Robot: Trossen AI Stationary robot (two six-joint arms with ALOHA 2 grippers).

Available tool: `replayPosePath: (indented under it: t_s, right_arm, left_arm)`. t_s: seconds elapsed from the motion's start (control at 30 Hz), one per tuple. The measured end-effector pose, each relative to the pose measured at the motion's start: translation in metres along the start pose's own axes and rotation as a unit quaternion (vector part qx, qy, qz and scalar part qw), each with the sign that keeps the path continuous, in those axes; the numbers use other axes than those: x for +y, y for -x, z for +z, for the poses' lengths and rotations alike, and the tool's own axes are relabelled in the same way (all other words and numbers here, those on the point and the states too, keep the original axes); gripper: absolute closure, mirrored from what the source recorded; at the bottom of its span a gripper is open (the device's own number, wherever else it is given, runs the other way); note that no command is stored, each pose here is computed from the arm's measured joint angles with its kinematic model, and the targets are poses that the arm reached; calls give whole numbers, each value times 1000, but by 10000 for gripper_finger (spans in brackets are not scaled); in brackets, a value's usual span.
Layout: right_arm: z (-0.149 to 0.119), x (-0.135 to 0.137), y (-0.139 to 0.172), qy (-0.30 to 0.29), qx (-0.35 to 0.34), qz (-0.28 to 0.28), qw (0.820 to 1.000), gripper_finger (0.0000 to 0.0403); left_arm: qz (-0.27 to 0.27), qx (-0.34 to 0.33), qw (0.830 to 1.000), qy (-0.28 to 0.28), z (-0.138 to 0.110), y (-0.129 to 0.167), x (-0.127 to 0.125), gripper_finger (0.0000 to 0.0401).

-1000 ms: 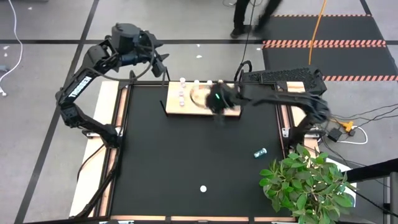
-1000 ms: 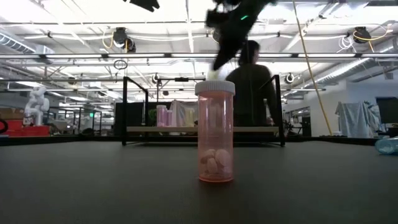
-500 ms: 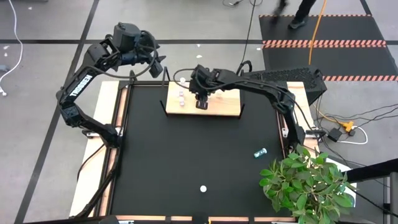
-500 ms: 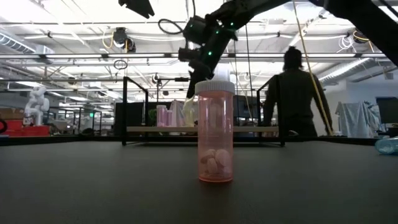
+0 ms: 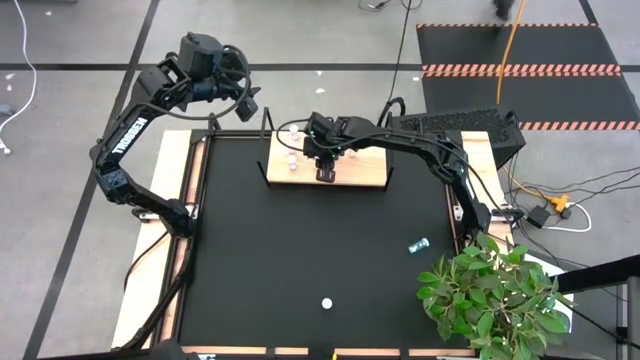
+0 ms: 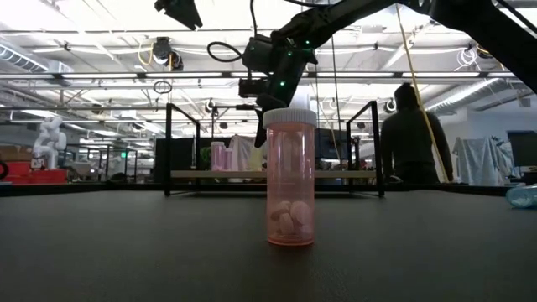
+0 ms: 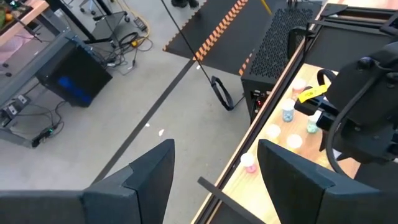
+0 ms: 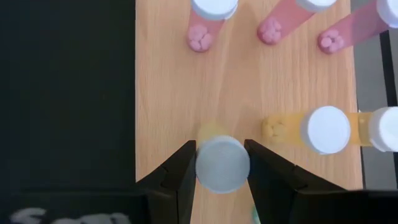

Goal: Pick and place medicine bottles onto shelf by color
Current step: Put the yellow pill bottle on the shelf aligned with the other yellow pill bottles, then put the blue pill bottle on the shelf aligned with the other blue pill bottles

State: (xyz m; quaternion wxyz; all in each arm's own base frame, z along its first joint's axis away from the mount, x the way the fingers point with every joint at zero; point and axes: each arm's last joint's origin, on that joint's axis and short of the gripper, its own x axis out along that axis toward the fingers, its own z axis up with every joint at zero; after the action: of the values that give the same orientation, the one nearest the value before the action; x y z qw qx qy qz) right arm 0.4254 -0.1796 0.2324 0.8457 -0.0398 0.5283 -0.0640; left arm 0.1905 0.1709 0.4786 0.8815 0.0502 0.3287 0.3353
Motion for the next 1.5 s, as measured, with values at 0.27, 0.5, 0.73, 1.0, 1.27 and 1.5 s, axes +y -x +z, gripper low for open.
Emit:
replayPosePath:
  t_s: [0.27, 0.5, 0.73, 1.0, 1.27, 1.5]
  right_arm:
    - [1, -2, 0, 9, -8, -3, 1000, 285]
    - [1, -2, 0, 12, -11, 8, 1000, 285]
    - [1, -2, 0, 16, -11, 9, 1000, 283]
    - [2, -3, 0, 13, -19, 5, 1000, 254]
    - [0, -11, 0, -11, -21, 0, 1000, 227]
    - [0, -11, 12, -29, -25, -2, 999, 225]
  left_arm:
    - [-1, 4, 1000, 0, -1, 0, 0, 169]
    - [-6, 20, 1000, -12, -4, 0, -1, 169]
    - [-11, 33, 999, -15, -6, 0, -2, 169]
    - [-12, 36, 999, -15, -7, 0, -2, 169]
    - [-13, 40, 999, -14, -8, 0, -2, 169]
    - [-16, 50, 999, -9, -10, 1, -3, 169]
